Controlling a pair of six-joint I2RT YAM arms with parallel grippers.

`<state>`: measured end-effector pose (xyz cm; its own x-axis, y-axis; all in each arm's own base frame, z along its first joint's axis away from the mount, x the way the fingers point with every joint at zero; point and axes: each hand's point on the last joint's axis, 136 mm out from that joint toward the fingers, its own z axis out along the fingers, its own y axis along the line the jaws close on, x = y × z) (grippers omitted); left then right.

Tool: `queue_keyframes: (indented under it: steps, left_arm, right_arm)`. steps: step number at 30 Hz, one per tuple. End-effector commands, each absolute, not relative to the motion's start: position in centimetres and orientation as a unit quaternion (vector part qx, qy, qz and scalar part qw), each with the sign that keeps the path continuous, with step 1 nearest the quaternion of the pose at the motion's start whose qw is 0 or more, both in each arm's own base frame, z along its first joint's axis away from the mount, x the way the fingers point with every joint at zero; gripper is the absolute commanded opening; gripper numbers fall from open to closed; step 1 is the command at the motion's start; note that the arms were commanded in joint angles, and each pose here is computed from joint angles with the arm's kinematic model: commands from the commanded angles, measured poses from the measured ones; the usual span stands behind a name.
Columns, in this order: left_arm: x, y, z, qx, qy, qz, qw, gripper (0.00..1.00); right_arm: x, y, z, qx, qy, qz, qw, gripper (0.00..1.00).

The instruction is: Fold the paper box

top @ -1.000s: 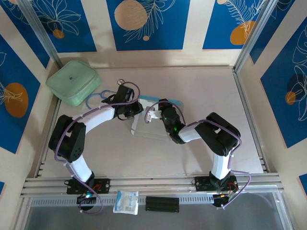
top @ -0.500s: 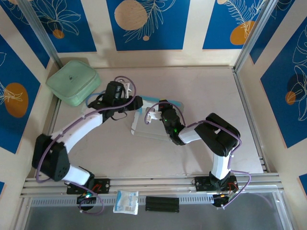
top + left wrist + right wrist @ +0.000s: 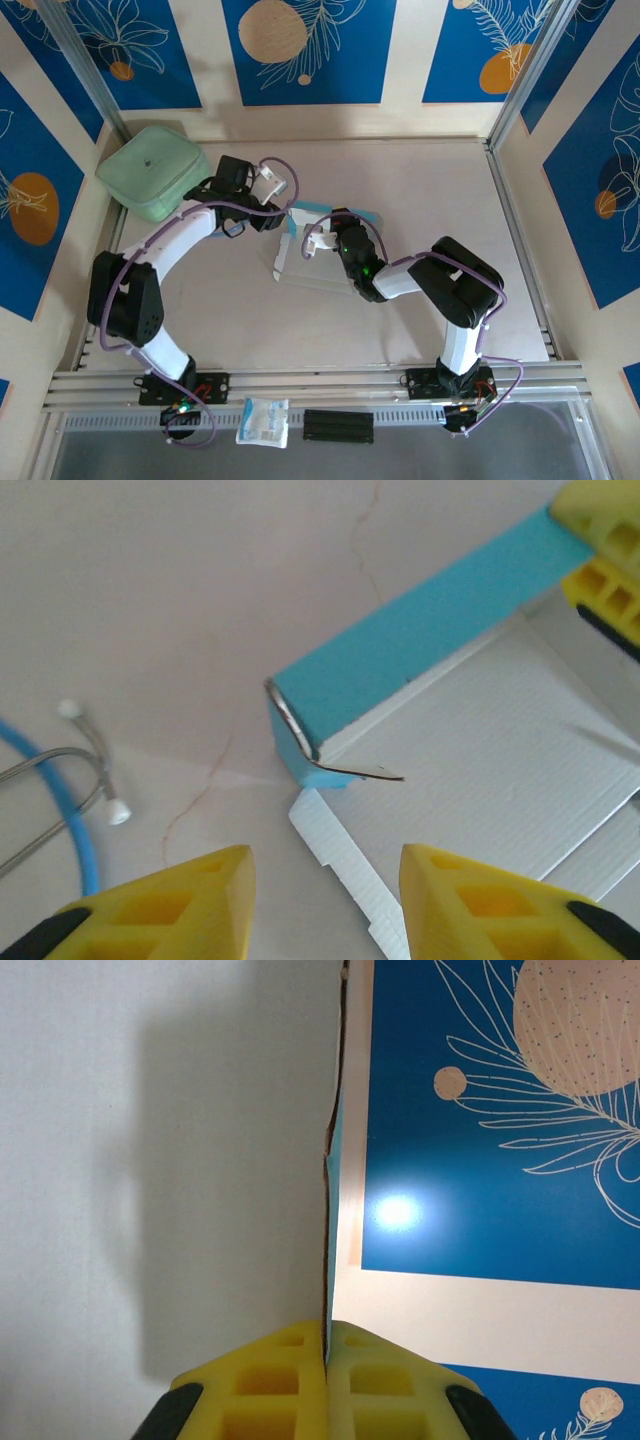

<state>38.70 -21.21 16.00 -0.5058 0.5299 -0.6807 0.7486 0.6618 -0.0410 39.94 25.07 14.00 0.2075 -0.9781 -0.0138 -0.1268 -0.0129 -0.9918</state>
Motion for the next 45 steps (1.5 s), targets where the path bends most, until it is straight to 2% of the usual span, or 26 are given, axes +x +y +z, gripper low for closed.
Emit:
queue_keyframes:
  steps: [1, 8, 16, 21, 26, 30, 42, 44, 45]
  left_arm:
    - [39.6, -22.6, 15.9, 0.421, 0.813, -0.185, 0.357, 0.41]
    - [40.6, -24.3, 13.0, 0.407, 0.813, -0.229, 0.348, 0.36]
    - [41.2, -25.2, 11.0, 0.370, 0.825, -0.252, 0.344, 0.27]
    - [40.9, -25.6, 9.5, 0.358, 0.838, -0.224, 0.346, 0.23]
    - [40.8, -26.0, 8.1, 0.337, 0.850, -0.195, 0.354, 0.29]
    - [40.8, -26.6, 7.4, 0.329, 0.851, -0.205, 0.354, 0.29]
    - [41.6, -27.1, 6.1, 0.288, 0.865, -0.195, 0.361, 0.10]
    - [41.6, -27.2, 5.4, 0.286, 0.871, -0.185, 0.353, 0.10]
    - [41.6, -27.3, 5.2, 0.286, 0.872, -0.183, 0.352, 0.14]
  right_arm:
    - [39.4, 24.8, 11.6, -0.612, 0.484, -0.397, 0.484, 0.00]
    - [39.5, 24.7, 11.8, -0.612, 0.483, -0.397, 0.485, 0.00]
    - [39.5, 24.7, 11.9, -0.612, 0.483, -0.395, 0.486, 0.00]
    - [39.5, 24.8, 11.9, -0.612, 0.483, -0.394, 0.487, 0.00]
    - [39.6, 24.9, 12.0, -0.611, 0.484, -0.392, 0.489, 0.00]
    - [39.6, 24.9, 12.1, -0.611, 0.483, -0.392, 0.490, 0.00]
    - [39.4, 24.9, 11.9, -0.610, 0.489, -0.387, 0.488, 0.00]
    - [39.4, 24.9, 11.8, -0.611, 0.490, -0.386, 0.488, 0.00]
    - [39.4, 24.9, 11.9, -0.610, 0.489, -0.387, 0.489, 0.00]
